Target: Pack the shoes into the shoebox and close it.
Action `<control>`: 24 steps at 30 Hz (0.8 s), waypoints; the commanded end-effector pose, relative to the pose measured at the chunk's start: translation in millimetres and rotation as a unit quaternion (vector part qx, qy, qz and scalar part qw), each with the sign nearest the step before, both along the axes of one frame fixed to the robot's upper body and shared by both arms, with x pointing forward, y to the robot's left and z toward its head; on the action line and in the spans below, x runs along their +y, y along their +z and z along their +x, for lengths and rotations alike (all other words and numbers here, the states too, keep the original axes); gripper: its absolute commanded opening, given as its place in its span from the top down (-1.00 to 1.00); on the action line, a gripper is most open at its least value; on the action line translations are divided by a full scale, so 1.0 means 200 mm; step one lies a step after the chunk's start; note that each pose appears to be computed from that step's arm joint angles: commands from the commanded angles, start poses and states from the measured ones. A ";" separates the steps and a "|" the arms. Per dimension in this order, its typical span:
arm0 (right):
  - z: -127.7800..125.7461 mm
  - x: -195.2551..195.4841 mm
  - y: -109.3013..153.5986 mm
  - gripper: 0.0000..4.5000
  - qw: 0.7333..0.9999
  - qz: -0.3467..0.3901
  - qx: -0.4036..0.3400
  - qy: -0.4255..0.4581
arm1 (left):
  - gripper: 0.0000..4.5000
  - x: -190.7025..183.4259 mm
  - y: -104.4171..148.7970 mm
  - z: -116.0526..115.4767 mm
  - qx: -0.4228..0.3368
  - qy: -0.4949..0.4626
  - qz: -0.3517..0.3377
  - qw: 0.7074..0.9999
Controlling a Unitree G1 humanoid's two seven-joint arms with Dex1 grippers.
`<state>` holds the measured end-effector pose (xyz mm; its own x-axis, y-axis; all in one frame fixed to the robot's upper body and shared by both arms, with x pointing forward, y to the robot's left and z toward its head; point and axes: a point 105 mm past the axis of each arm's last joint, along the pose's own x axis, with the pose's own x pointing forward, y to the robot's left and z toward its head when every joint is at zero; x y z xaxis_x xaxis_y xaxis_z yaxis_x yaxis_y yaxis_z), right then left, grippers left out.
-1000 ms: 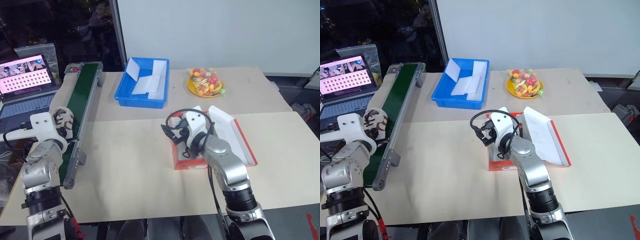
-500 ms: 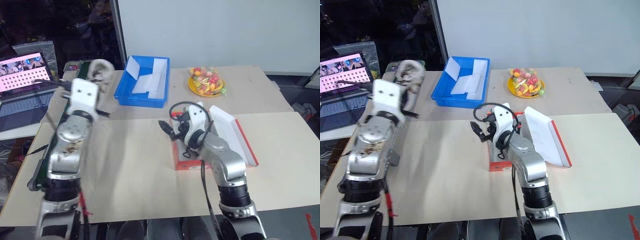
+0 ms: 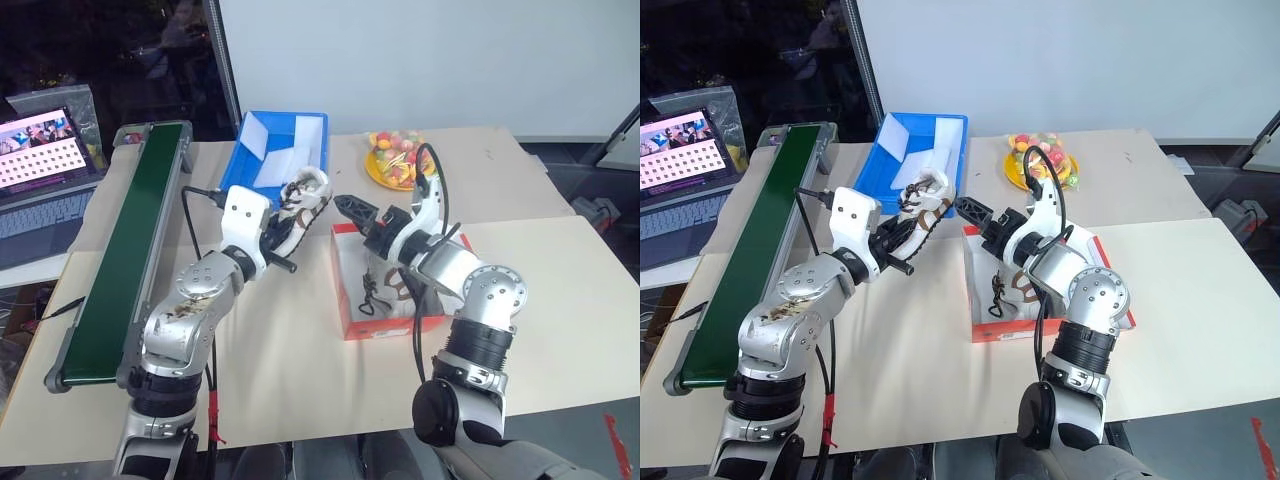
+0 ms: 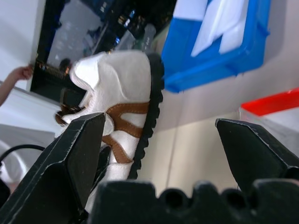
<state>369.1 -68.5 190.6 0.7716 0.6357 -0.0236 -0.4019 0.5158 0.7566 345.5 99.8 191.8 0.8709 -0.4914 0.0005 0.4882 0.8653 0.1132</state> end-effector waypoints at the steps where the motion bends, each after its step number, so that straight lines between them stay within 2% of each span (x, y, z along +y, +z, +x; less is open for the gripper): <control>1: 0.00 0.08 0.10 -1.00 0.999 0.027 -0.021 0.020 | 1.00 -0.15 0.08 -0.06 -0.022 -0.076 -0.015 0.997; 8: 0.01 0.14 0.15 -1.00 0.997 0.061 -0.020 0.031 | 1.00 -0.37 0.03 -0.17 0.014 -0.179 -0.033 0.983; 16: 0.00 0.15 0.25 -1.00 0.991 0.124 -0.027 0.039 | 1.00 -0.39 0.02 -0.13 0.022 -0.181 -0.036 0.983; 24: -0.02 0.16 0.31 -1.00 0.988 0.142 -0.040 0.047 | 1.00 -0.38 0.03 -0.10 0.017 -0.176 -0.033 0.984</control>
